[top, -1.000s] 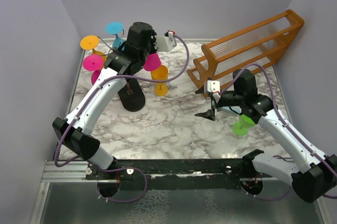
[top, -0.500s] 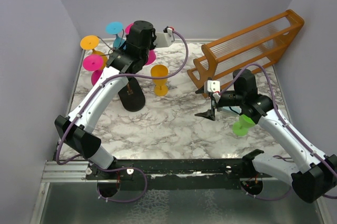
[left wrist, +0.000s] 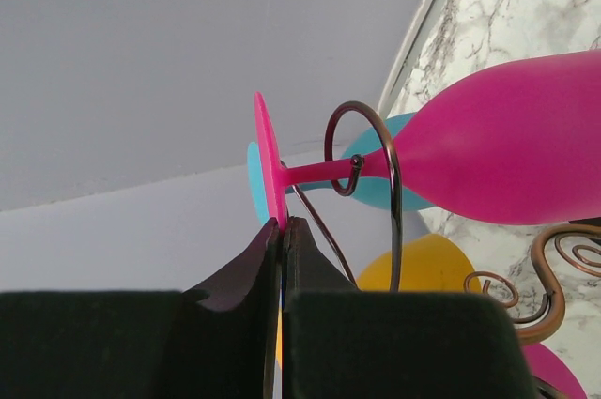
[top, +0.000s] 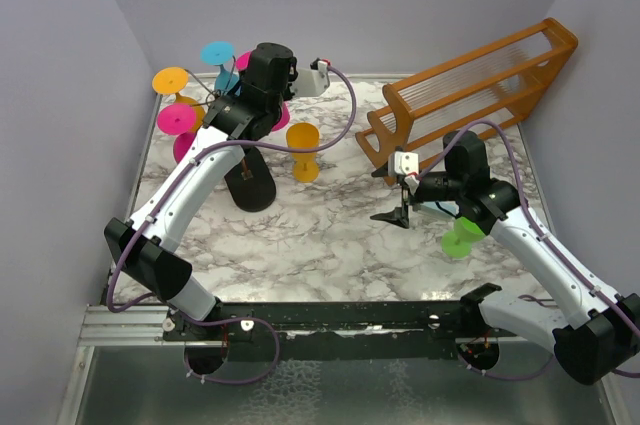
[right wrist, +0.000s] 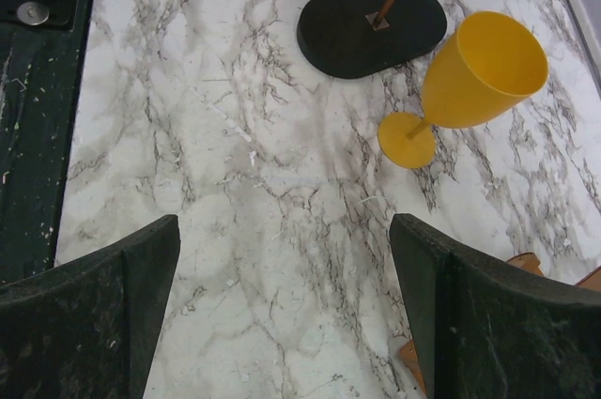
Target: Place the wine glass upside down on the wine glass rack
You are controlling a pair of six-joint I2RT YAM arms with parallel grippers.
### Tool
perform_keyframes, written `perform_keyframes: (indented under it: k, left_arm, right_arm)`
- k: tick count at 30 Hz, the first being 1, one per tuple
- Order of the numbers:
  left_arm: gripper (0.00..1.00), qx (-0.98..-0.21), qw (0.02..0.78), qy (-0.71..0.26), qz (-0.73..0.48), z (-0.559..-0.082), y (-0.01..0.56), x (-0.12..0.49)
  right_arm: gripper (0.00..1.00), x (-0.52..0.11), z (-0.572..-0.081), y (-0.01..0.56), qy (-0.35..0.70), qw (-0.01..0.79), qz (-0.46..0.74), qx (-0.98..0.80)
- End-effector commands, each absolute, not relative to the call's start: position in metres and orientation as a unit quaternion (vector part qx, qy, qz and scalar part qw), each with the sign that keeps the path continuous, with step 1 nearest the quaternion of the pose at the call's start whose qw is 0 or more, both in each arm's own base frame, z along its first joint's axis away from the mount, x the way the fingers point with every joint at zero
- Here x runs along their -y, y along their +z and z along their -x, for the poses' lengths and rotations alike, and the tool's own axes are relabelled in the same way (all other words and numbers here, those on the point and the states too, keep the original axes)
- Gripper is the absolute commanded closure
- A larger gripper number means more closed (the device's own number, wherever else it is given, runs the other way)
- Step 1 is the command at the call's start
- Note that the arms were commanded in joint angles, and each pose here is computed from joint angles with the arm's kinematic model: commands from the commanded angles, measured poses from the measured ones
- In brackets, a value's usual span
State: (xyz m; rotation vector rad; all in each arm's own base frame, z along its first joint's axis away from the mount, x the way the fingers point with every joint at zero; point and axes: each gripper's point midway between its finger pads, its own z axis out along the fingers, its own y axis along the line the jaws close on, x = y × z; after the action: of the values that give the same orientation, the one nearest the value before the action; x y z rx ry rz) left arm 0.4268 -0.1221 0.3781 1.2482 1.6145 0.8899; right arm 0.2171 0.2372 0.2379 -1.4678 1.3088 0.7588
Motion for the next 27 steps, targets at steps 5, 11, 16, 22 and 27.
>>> perform_keyframes:
  k: [5,11,16,22,27]
  left_arm:
    - [0.99,-0.652,0.418,0.358,-0.521,-0.423,0.368,0.119]
    - [0.97,-0.654,0.41,0.352,-0.53,-0.42,0.363,0.119]
    - [0.94,-0.655,0.404,0.347,-0.536,-0.417,0.359,0.118]
    - [0.9,-0.655,0.406,0.34,-0.539,-0.414,0.358,0.119]
    - [0.88,-0.653,0.409,0.338,-0.54,-0.412,0.362,0.119]
  right_arm:
    - [0.07,-0.237,-0.217,0.241,0.317,0.499,0.605,-0.533]
    - [0.07,-0.237,-0.217,0.241,0.317,0.5,0.604,-0.533]
    - [0.07,-0.237,-0.218,0.242,0.316,0.501,0.604,-0.533]
    - [0.07,-0.236,-0.219,0.241,0.315,0.501,0.603,-0.534]
    - [0.07,-0.235,-0.22,0.239,0.313,0.5,0.603,-0.537]
